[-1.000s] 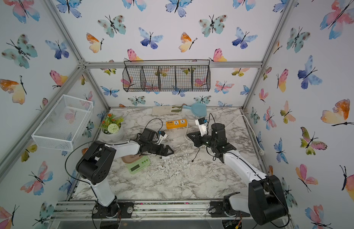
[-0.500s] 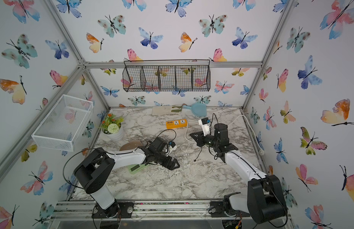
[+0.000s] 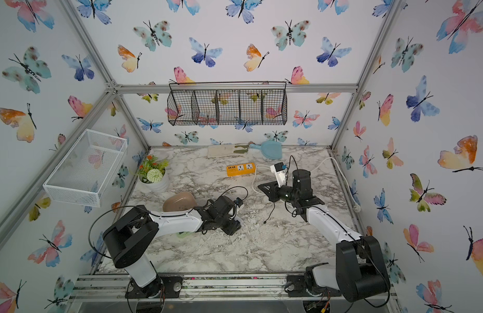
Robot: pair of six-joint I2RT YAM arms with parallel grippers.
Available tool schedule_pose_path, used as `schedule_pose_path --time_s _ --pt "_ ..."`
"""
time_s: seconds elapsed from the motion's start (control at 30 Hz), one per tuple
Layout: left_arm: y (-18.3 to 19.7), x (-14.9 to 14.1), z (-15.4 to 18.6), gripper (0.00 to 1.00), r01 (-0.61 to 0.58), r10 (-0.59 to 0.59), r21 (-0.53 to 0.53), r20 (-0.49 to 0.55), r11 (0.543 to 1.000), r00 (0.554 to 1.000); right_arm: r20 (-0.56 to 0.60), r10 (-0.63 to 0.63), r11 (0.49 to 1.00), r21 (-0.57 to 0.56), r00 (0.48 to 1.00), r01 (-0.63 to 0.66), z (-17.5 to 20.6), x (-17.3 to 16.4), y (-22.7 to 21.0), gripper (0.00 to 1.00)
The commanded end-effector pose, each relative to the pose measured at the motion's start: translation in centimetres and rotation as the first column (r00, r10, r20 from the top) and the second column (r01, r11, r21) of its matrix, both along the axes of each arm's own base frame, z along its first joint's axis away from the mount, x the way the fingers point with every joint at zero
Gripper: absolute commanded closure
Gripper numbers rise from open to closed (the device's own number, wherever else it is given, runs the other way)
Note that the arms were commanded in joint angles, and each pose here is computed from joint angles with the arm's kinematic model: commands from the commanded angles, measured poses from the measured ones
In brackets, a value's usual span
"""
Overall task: Charge the electronic scale
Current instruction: Pick up the plug from the center of the board, then insert the charging cable into the plug.
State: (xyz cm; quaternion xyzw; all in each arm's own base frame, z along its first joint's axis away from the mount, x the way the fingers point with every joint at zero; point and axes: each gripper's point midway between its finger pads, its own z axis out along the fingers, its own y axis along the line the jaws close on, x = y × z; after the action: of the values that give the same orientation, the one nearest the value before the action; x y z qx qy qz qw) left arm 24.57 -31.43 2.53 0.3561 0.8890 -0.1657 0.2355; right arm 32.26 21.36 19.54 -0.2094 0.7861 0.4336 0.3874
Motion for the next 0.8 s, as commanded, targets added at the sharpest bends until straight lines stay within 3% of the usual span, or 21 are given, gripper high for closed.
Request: schedule_pose_path --time_s 0.0,0.17,0.33,0.47,0.67,0.77 --pt "1.3 0.5 -0.4 0.52 0.000 -0.003 0.054 0.071 0.999 0.997 -0.026 0.048 0.998 0.039 0.999 -0.047 0.1 -0.7 0.4 0.98" --pt "1.1 2.5 4.9 0.64 0.052 -0.024 -0.103 0.255 0.993 0.967 -0.077 0.146 0.985 0.101 0.986 -0.138 -0.2 -2.1 1.4 0.98" --pt "0.5 3.2 11.9 0.65 0.184 -0.038 -0.238 0.511 0.954 0.859 -0.115 0.228 0.965 0.156 0.967 -0.209 -0.4 -3.5 2.1 0.98" --pt "-0.4 2.5 15.1 0.66 0.320 -0.097 -0.243 0.639 0.916 0.763 -0.104 0.256 0.958 0.160 0.961 -0.238 -0.2 -4.3 2.4 0.98" --pt "-0.7 1.0 17.8 0.77 0.458 -0.122 -0.220 0.787 0.861 0.605 -0.078 0.308 0.941 0.169 0.948 -0.292 0.7 -5.4 3.2 0.98" --pt "-0.8 0.7 18.3 0.78 0.483 -0.125 -0.209 0.811 0.850 0.572 -0.061 0.328 0.934 0.170 0.943 -0.314 1.2 -5.8 3.6 0.98"
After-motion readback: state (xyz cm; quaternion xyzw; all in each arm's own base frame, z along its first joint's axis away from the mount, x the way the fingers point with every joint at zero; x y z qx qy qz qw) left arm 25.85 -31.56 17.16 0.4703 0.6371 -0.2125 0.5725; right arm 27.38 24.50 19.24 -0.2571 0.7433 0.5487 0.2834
